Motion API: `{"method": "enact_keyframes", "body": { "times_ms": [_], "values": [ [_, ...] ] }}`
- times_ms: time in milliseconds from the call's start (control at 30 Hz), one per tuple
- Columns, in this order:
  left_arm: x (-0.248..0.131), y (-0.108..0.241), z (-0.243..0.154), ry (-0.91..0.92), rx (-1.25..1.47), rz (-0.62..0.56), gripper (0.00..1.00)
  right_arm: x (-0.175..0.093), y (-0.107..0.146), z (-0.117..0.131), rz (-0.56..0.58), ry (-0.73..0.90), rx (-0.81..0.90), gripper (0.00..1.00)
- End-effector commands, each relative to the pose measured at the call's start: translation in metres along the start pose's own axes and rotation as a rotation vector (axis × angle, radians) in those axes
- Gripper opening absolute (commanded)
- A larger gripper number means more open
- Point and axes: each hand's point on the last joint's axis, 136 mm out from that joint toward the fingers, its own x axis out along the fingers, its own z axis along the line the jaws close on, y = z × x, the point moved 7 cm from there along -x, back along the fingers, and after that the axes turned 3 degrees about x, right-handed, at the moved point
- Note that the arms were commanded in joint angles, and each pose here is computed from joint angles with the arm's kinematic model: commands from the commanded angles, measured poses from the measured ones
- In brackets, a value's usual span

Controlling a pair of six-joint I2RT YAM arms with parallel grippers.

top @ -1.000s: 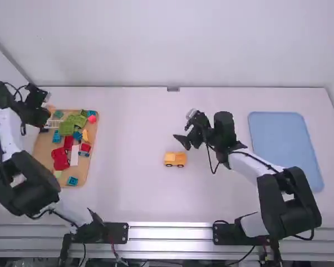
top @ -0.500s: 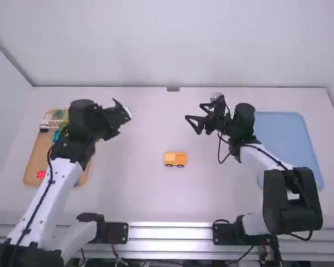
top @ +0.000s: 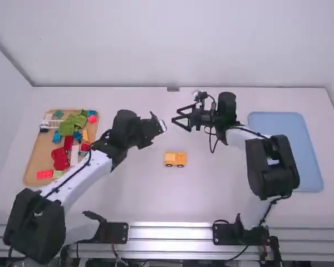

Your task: Assemble lego blocks to make yellow taxi

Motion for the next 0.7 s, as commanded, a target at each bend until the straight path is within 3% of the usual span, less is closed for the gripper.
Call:
{"method": "enact_keyframes", "body": {
  "times_ms": [0, 333, 500, 667],
  "values": [
    [0.016, 0.003, -0.01, 0.037, -0.047, -0.004, 0.04, 0.012, -0.001, -0.001, 0.028, -0.055, 0.005, 0.87],
    [0.045, 0.007, -0.014, 0.041, -0.08, -0.041, 0.04, 0.025, 0.013, -0.013, 0.053, -0.052, 0.095, 0.72],
    [0.046, 0.005, -0.015, 0.041, -0.075, -0.049, 0.02, 0.034, 0.02, -0.012, 0.075, -0.035, 0.129, 0.54],
    [0.046, 0.002, -0.017, 0.05, -0.07, -0.057, 0.02, 0.043, 0.027, -0.01, 0.094, -0.014, 0.13, 0.54]
  ]
}}
